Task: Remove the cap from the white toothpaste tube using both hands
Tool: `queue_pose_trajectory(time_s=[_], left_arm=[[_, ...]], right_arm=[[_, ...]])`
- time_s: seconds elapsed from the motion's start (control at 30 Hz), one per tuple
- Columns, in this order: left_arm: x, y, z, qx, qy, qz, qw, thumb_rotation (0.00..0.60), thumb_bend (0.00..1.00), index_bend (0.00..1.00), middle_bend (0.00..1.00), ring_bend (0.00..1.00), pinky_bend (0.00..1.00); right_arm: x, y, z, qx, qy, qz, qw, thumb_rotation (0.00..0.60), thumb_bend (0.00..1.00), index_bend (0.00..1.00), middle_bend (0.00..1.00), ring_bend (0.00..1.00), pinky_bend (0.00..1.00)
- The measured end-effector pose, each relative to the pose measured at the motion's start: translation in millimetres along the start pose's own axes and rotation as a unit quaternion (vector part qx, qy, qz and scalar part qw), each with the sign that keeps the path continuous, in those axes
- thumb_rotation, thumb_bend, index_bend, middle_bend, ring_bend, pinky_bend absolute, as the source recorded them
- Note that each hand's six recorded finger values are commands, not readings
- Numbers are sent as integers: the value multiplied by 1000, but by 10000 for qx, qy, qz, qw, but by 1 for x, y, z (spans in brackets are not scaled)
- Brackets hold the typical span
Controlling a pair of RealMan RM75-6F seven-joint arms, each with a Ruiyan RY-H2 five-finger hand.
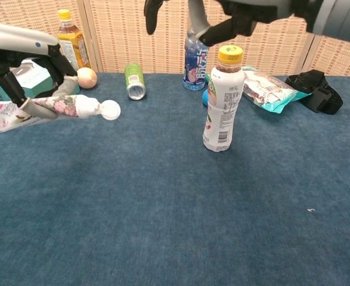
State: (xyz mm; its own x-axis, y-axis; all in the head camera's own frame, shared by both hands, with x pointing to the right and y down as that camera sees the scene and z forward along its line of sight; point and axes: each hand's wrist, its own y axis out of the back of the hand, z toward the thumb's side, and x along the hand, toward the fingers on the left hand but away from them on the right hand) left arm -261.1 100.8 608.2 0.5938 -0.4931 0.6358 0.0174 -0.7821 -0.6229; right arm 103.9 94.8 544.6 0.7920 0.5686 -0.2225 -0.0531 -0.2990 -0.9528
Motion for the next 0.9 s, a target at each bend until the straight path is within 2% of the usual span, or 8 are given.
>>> queue_pose_trajectory(time_s=[0.23,0.47,0.63,0.73,0.8,0.9], left_arm=[[13,-40,-16,284,191,-341,9988,600,402,597,673,450,350],[24,-71,-40,856,459,-562,9937,600,400,543,616,386,350],[25,-78,-52,1249,641,-626,9881,600,399,374,400,214,294],[23,-79,-58,1278,802,-651,9864,600,398,247,295,146,274],[21,-79,-59,1201,899,-644,9866,600,399,188,264,135,273],[14,-74,-61,1051,1017,-572,9876,600,398,152,241,131,271]], right_arm=[[38,15,-38,185,-511,-87,9985,558,885,343,214,33,143],[76,22,-66,315,-924,-84,9952,557,881,343,215,32,143],[96,22,-80,351,-1145,-45,9928,556,880,343,215,32,143],[105,20,-89,369,-1275,-9,9912,557,880,343,215,32,143],[111,19,-94,379,-1356,11,9900,557,881,343,215,32,143],[121,17,-101,361,-1508,13,9879,557,879,343,215,32,143]])
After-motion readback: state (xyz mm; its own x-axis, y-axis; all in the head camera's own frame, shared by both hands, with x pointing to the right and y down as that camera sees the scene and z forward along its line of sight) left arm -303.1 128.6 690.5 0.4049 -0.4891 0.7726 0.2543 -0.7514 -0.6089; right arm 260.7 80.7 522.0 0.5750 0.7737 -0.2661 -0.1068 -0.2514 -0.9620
